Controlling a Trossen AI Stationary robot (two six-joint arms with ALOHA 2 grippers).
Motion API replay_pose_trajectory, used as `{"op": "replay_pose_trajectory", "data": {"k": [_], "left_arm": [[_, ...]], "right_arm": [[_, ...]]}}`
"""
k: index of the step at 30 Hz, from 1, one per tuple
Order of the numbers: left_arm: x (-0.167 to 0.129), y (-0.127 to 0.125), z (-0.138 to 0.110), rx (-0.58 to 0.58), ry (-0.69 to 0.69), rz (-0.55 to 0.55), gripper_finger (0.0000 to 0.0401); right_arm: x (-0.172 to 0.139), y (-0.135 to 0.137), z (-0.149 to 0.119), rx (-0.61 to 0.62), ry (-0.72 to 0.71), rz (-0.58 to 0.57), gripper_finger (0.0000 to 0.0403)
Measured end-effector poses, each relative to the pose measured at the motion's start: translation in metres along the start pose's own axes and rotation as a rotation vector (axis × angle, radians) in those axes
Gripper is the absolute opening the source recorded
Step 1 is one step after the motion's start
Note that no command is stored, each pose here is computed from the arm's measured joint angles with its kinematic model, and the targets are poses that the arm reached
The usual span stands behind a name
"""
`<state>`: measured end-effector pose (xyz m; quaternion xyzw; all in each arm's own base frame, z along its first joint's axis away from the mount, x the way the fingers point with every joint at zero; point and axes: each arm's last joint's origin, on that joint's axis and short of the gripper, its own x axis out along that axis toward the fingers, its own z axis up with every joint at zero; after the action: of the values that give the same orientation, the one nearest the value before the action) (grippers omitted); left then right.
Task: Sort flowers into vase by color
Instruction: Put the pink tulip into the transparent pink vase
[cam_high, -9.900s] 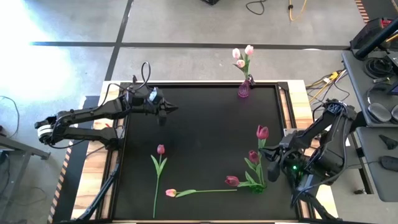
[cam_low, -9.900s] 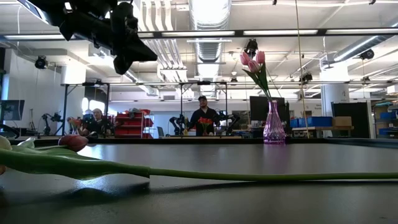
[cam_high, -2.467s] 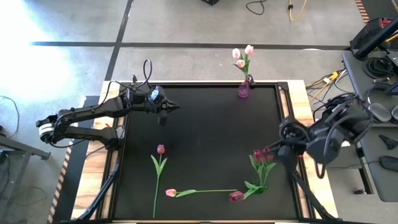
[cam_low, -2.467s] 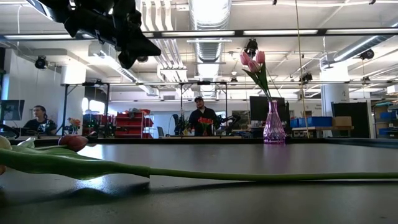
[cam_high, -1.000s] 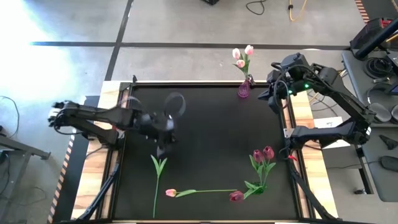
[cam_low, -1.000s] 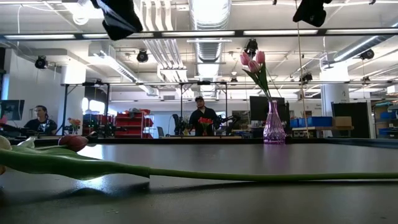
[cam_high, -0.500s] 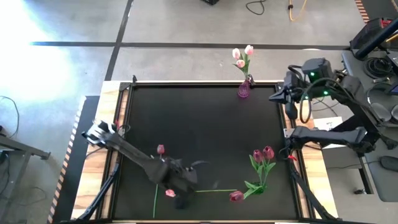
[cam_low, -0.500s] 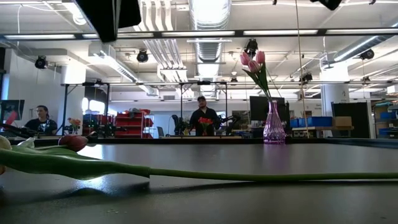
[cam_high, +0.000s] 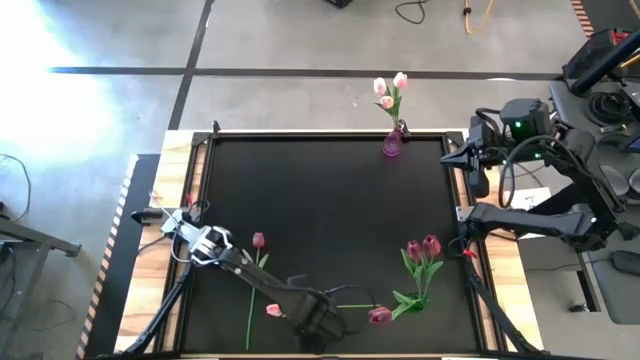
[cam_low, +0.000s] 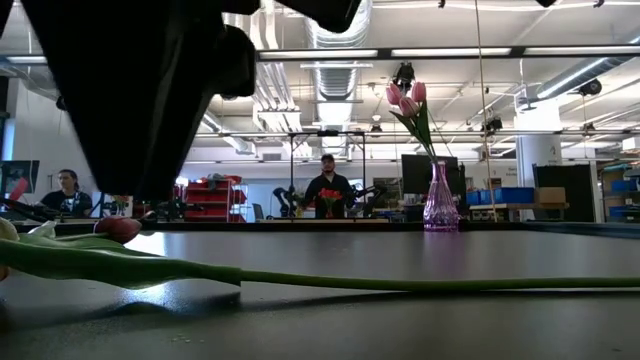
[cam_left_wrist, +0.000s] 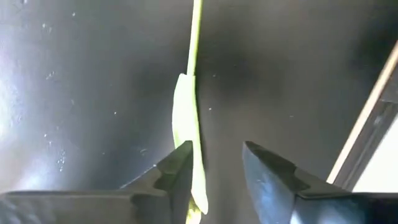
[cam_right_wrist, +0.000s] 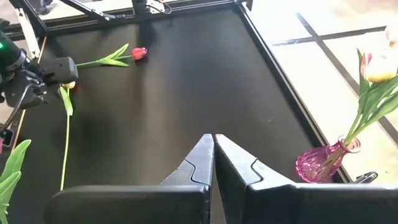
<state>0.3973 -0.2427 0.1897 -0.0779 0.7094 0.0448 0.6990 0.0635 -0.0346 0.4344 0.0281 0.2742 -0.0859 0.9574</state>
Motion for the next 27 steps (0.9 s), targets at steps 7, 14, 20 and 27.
{"op": "replay_pose_trajectory", "data": {"k": [7,14,20,27], "left_arm": [[0.018,0.001,-0.010,-0.024,0.083,0.044,0.0150],[0.033,-0.002,-0.013,0.023,0.078,0.031,0.0134],[0.038,0.001,-0.019,0.045,0.168,0.007,0.0082],[0.025,0.001,-0.022,0.107,0.167,-0.042,0.0010]], "right_arm": [[0.000,0.000,0.000,-0.014,0.006,0.002,0.0009],[-0.001,0.000,0.000,-0.019,0.004,0.001,0.0009],[-0.002,0.001,0.001,-0.028,-0.001,0.000,0.0009],[-0.003,0.001,0.001,-0.040,-0.003,-0.001,0.0009]]}}
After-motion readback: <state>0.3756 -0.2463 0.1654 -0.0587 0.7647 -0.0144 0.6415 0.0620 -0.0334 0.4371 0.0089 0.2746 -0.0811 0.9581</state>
